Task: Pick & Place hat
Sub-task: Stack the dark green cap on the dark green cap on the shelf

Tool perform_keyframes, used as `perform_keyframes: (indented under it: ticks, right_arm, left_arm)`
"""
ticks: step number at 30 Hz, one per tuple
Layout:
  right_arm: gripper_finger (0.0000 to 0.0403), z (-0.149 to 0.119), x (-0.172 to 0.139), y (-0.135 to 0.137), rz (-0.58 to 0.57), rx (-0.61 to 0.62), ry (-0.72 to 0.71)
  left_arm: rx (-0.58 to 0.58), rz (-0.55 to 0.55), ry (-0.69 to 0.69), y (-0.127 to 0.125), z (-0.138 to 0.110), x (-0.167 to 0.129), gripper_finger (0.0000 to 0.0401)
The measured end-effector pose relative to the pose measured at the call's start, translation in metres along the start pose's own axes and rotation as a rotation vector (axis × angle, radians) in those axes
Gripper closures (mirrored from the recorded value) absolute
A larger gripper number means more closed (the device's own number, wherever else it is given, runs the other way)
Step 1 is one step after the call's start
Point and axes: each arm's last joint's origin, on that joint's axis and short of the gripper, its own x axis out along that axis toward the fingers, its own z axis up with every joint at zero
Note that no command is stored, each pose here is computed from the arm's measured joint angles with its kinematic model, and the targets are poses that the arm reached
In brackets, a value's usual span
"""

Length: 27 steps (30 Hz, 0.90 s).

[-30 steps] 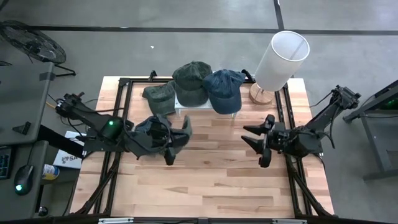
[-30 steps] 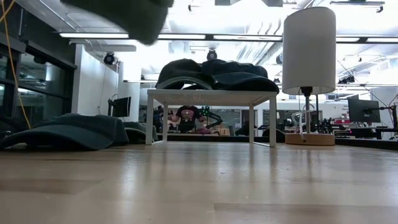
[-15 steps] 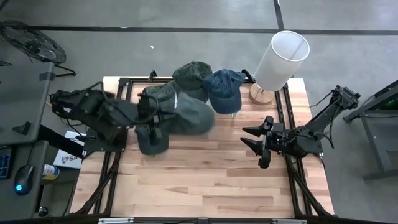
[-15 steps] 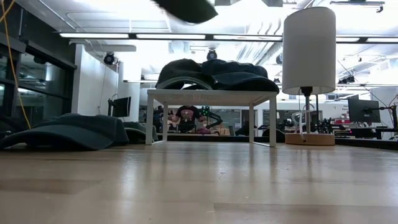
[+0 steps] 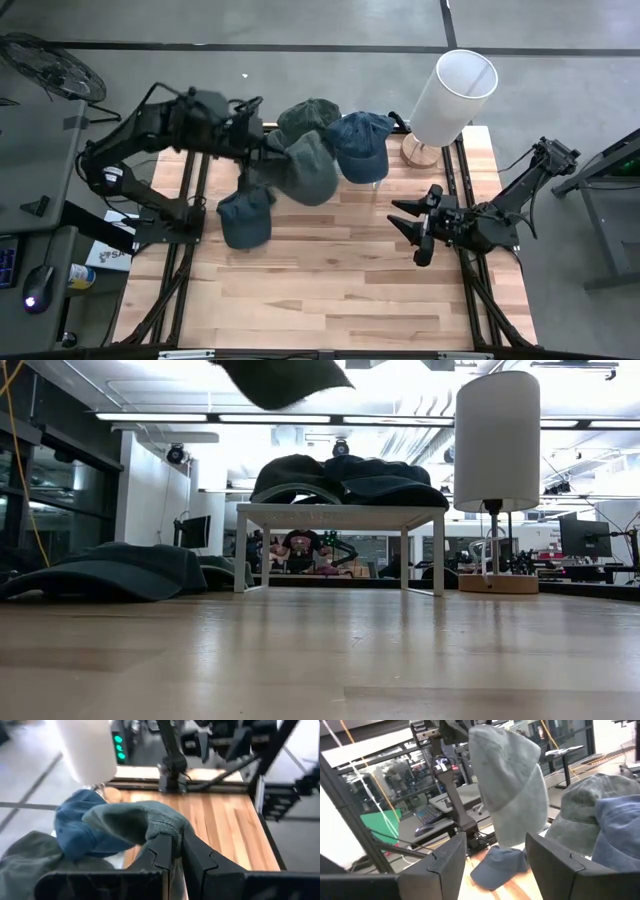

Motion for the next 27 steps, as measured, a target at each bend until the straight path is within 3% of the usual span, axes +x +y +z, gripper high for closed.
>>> perform_keyframes:
  ticks: [5, 12, 27]
  right_arm:
    - [0.0206, 0.000, 0.000, -0.001, -0.036, 0.003, -0.013]
    - [0.0206, 0.001, 0.000, -0.003, -0.089, 0.006, -0.031]
    - [0.0206, 0.003, 0.010, -0.010, -0.145, 0.025, -0.054]
  left_arm:
    - [0.058, -0.136, 0.035, 0.022, -0.004, 0.011, 0.0386]
    - [0.081, -0.237, 0.081, 0.049, -0.012, 0.020, 0.0386]
    - [0.211, -0.227, 0.099, 0.079, -0.021, 0.022, 0.0386]
